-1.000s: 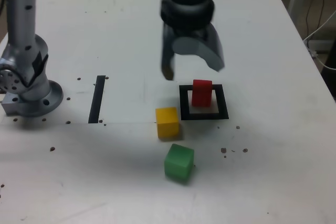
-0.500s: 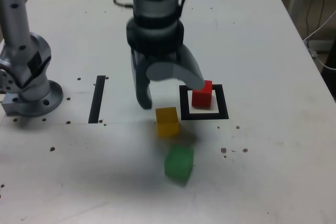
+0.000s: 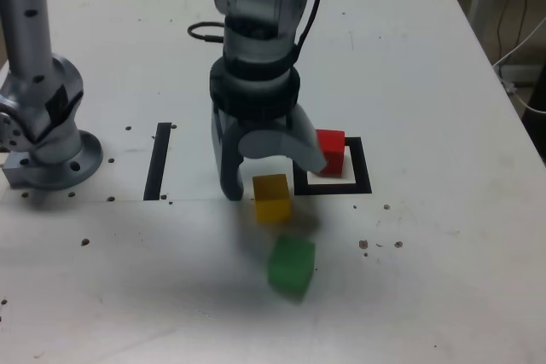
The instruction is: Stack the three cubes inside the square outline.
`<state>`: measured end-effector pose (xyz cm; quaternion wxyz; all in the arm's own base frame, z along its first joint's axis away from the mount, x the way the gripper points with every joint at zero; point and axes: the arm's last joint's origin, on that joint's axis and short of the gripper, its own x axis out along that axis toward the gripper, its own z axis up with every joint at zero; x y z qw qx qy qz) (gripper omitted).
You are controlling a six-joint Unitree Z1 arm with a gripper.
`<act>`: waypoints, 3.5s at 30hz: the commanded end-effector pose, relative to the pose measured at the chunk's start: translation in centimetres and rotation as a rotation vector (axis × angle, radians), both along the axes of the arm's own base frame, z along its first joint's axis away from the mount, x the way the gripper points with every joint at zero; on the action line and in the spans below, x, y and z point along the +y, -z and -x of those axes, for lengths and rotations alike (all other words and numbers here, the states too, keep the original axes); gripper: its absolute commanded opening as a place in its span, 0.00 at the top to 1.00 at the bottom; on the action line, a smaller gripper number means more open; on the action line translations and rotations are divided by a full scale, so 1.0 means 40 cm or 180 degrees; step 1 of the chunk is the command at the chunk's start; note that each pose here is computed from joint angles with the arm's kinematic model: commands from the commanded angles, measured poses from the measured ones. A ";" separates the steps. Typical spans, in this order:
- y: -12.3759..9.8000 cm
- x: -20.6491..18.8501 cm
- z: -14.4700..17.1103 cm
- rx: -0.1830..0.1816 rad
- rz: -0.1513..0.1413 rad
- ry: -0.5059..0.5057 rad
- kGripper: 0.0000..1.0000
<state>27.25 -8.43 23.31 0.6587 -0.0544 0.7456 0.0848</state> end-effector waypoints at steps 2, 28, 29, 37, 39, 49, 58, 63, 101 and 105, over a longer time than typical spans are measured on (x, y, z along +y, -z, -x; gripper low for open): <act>0.009 -0.008 0.004 0.0040 -0.0014 0.0015 0.12; 0.062 -0.029 -0.023 0.0024 0.0012 0.0024 0.60; 0.061 -0.029 -0.022 0.0018 0.0016 0.0025 0.62; 0.049 -0.026 -0.021 -0.0086 -0.0008 0.0031 0.85; 0.042 -0.025 -0.019 -0.0103 -0.0007 0.0031 0.86; -0.035 -0.006 0.004 -0.0019 -0.0089 0.0132 0.88; -0.139 0.070 -0.065 -0.0346 -0.0061 0.0462 0.88; -0.160 0.129 -0.106 -0.0387 -0.0107 0.0505 0.88; -0.086 0.153 -0.187 -0.0074 0.0013 0.0670 0.88; -0.077 0.148 -0.193 -0.0064 0.0013 0.0675 0.87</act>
